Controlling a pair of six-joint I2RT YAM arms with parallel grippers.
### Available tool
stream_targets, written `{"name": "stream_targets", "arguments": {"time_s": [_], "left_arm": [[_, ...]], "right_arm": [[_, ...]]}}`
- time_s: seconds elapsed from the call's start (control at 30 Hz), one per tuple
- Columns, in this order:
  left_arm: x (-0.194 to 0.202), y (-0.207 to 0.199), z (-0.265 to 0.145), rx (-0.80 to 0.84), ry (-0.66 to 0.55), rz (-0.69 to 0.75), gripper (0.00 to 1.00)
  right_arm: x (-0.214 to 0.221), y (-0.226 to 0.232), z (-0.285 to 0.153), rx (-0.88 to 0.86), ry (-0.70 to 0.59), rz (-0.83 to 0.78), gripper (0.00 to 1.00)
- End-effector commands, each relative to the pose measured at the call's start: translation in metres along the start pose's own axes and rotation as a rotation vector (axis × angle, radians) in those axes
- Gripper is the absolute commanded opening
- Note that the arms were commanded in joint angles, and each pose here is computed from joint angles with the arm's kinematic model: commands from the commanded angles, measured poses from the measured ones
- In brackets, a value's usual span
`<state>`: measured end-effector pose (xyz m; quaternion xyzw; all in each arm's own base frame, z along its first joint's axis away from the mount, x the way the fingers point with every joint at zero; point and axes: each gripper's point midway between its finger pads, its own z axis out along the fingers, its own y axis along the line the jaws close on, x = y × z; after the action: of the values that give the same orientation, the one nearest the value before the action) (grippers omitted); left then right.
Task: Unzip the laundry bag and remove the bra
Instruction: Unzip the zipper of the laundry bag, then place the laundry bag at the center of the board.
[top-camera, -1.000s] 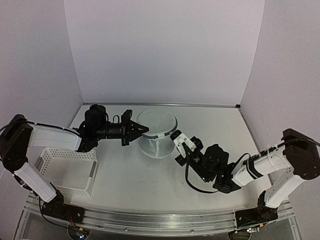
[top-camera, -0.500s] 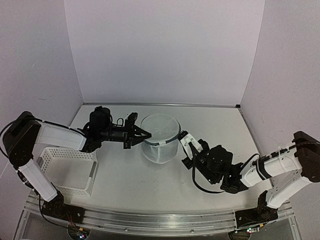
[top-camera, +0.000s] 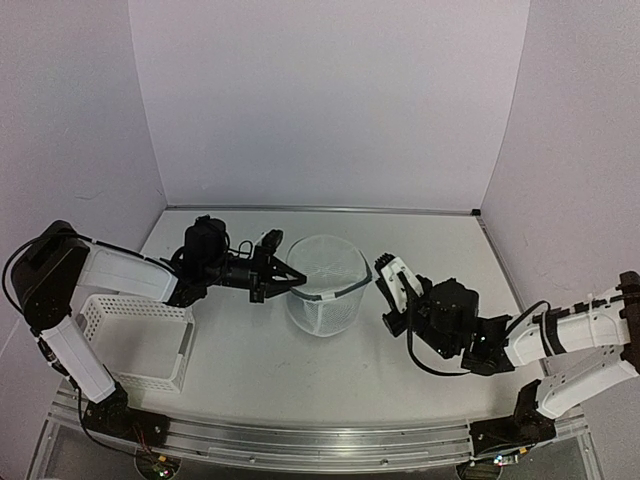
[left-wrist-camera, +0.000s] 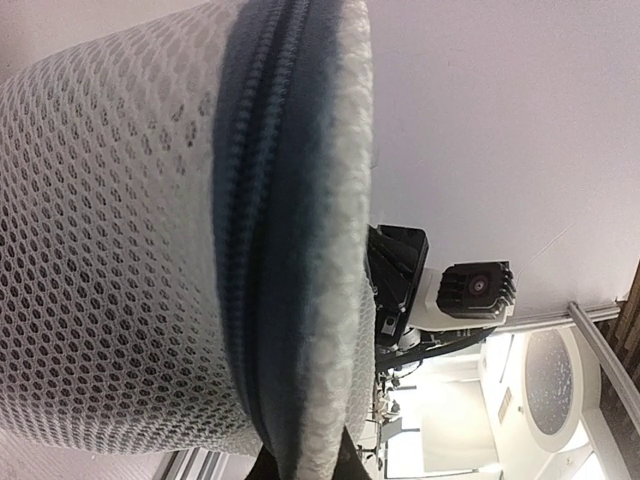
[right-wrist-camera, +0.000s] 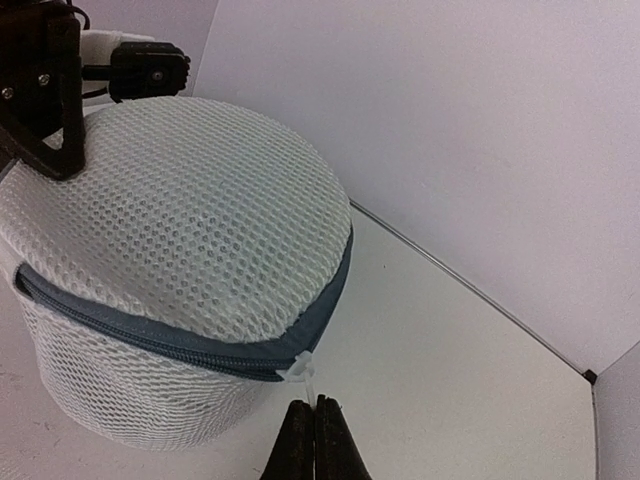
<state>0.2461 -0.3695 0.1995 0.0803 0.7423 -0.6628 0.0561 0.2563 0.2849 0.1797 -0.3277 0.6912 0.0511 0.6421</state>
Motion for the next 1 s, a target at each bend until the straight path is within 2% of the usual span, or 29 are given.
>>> {"name": "stream_targets", "arguments": {"time_s": [0.0,0.3,0.63,0.97], "left_arm": [[-0.004,-0.027,0.002,0.078,0.026,0.116,0.0],[-0.01,-0.014,0.01,0.065,0.038,0.087,0.0],[-0.018,0.012,0.024,0.04,0.071,0.041,0.0],[-0.036,0.034,0.024,-0.009,0.044,0.003,0.18]], "right_arm": [[0.007,-0.027,-0.001,0.05,0.058,0.073,0.0],[0.01,0.001,-0.014,-0.149,0.062,0.111,0.0],[0.018,0.018,-0.022,-0.233,0.087,0.207,0.0],[0.033,0.032,-0.027,-0.262,0.144,0.307,0.0]]}}
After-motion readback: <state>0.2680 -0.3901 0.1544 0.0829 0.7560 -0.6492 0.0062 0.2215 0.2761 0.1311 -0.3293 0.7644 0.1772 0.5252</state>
